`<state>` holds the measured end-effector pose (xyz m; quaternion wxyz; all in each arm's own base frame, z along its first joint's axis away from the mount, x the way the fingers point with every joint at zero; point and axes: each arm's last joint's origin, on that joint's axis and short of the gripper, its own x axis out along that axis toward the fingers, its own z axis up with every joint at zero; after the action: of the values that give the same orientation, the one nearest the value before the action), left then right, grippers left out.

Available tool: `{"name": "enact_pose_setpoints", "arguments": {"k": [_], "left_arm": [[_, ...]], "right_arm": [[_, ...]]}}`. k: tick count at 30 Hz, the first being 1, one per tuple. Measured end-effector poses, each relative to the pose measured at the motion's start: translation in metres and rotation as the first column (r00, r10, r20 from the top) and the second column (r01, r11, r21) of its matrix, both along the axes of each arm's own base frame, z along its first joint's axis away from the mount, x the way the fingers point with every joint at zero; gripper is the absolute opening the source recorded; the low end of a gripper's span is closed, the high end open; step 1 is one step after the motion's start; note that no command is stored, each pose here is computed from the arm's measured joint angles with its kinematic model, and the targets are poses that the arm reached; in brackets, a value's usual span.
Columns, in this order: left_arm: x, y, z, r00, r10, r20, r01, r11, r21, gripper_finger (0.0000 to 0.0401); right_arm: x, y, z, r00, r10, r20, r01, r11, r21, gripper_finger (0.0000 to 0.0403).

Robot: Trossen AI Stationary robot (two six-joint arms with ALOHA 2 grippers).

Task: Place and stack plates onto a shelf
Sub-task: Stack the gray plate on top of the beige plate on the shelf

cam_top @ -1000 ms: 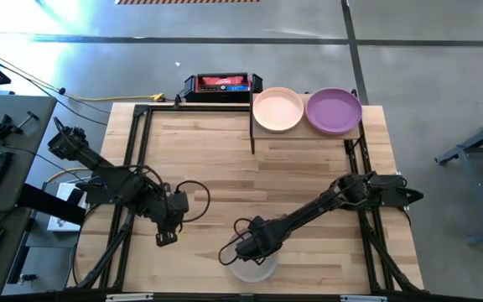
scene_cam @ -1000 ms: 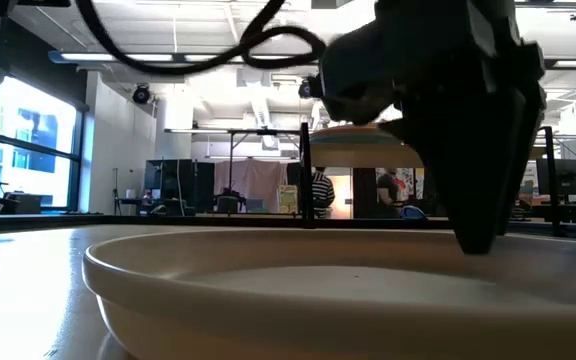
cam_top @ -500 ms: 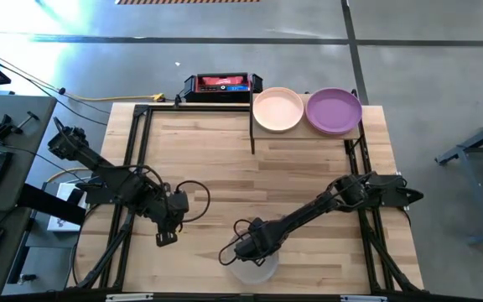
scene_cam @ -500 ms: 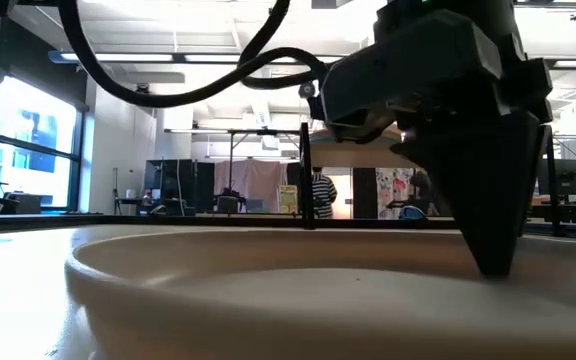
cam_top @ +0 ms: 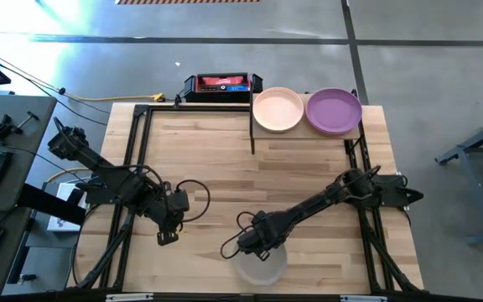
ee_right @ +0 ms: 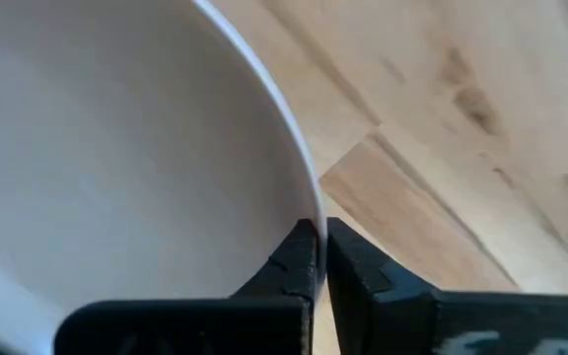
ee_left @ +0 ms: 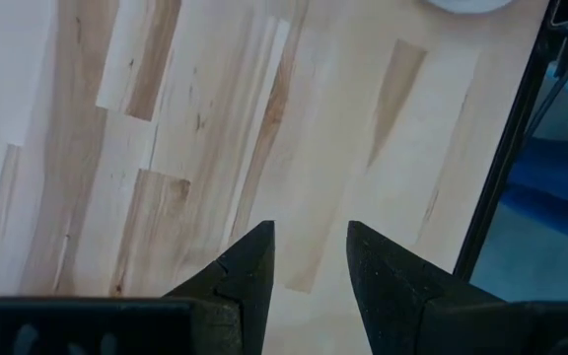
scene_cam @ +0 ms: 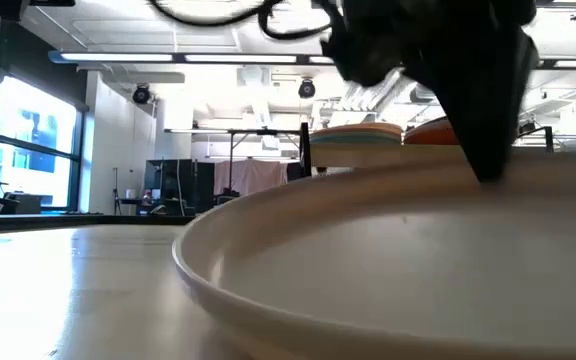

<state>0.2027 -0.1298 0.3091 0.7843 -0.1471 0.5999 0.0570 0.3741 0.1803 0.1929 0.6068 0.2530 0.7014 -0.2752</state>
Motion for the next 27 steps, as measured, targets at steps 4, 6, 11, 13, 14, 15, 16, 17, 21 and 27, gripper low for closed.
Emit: {"name": "enact_pose_setpoints", "arguments": {"k": [4, 6, 11, 13, 14, 15, 16, 17, 21, 27], "left_arm": [[0.0, 0.001, 0.0, 1.0, 0.006, 0.014, -0.007, 1.0, 0.021, 0.0117], [0.001, 0.001, 0.0, 1.0, 0.002, 0.02, -0.002, 1.0, 0.029, 0.0117], [0.001, 0.001, 0.0, 1.0, -0.005, 0.026, 0.004, 0.999, 0.037, 0.0117], [0.001, 0.001, 0.0, 1.0, -0.005, 0.026, 0.004, 0.999, 0.037, 0.0117], [0.001, 0.001, 0.0, 1.0, -0.005, 0.028, 0.004, 0.999, 0.041, 0.0117], [0.001, 0.001, 0.0, 0.999, -0.009, 0.032, 0.008, 0.999, 0.048, 0.0117], [0.001, 0.002, 0.0, 0.999, -0.009, 0.037, 0.007, 0.998, 0.056, 0.0117], [0.001, 0.002, 0.0, 0.999, -0.012, 0.043, 0.009, 0.998, 0.067, 0.0117], [0.003, 0.005, 0.001, 0.998, 0.004, 0.059, -0.01, 0.996, 0.093, 0.0117], [0.007, 0.012, 0.001, 0.996, 0.041, 0.076, -0.05, 0.992, 0.12, 0.0117]], "right_arm": [[-0.002, -0.015, 0.021, 0.999, 0.009, 0.033, -0.008, 1.0, -0.005, 0.0], [-0.003, -0.024, 0.032, 0.999, 0.01, 0.05, -0.01, 1.0, -0.01, 0.0], [-0.007, -0.048, 0.057, 0.996, 0.017, 0.085, -0.015, 1.0, -0.013, 0.0], [-0.009, -0.058, 0.067, 0.994, 0.027, 0.106, -0.025, 0.999, -0.025, 0.0], [-0.01, -0.063, 0.072, 0.992, 0.03, 0.12, -0.027, 0.999, -0.03, 0.0], [-0.012, -0.068, 0.078, 0.991, 0.032, 0.131, -0.027, 0.999, -0.037, 0.0], [-0.014, -0.074, 0.084, 0.99, 0.029, 0.141, -0.023, 0.999, -0.043, 0.0], [-0.015, -0.079, 0.089, 0.988, 0.027, 0.151, -0.02, 0.999, -0.047, 0.0], [-0.025, -0.101, 0.113, 0.977, 0.024, 0.213, -0.009, 0.998, -0.069, 0.0], [-0.044, -0.139, 0.148, 0.952, 0.013, 0.304, 0.019, 0.995, -0.103, 0.0]]}}
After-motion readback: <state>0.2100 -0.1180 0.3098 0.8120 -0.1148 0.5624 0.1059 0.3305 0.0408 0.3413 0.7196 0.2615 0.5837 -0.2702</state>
